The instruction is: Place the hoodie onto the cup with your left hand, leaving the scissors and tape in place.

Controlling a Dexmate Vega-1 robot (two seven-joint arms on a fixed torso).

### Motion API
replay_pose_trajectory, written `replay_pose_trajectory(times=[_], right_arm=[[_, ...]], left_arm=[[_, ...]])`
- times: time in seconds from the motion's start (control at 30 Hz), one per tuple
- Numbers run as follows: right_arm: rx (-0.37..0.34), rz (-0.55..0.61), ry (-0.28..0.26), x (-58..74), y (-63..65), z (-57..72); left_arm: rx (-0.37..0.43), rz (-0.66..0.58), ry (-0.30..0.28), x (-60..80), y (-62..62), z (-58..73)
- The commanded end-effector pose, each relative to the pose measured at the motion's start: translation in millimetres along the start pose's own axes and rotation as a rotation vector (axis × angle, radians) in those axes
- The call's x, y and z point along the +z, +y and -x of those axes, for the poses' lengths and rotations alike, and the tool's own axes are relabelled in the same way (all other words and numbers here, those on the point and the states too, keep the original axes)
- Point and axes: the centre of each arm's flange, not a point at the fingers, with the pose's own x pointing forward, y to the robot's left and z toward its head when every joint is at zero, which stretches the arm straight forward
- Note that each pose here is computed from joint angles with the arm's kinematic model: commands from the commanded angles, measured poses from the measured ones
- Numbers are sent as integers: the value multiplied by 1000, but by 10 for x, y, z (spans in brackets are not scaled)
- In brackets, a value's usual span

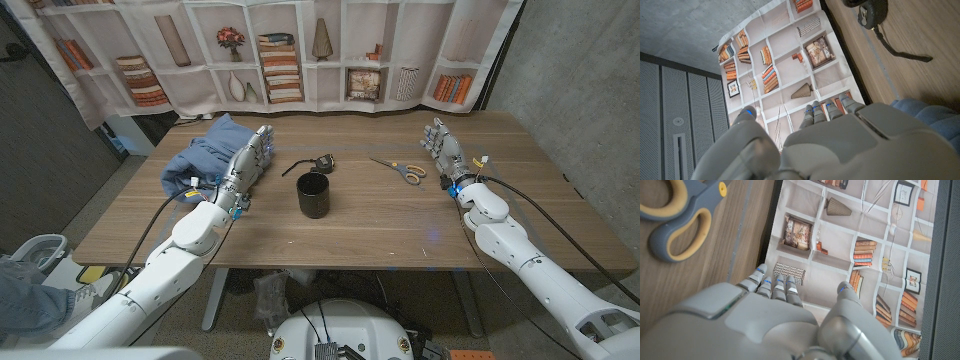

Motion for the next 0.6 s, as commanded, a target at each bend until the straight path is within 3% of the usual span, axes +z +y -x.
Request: replay_pose_trajectory(times=[0.03, 0.6], right_arm=[[4, 0, -2, -5, 9, -5], [14, 6, 1, 34, 44, -12]], left_arm=[[32, -24, -9, 83, 157, 129], [63, -86, -36, 354, 424, 236]])
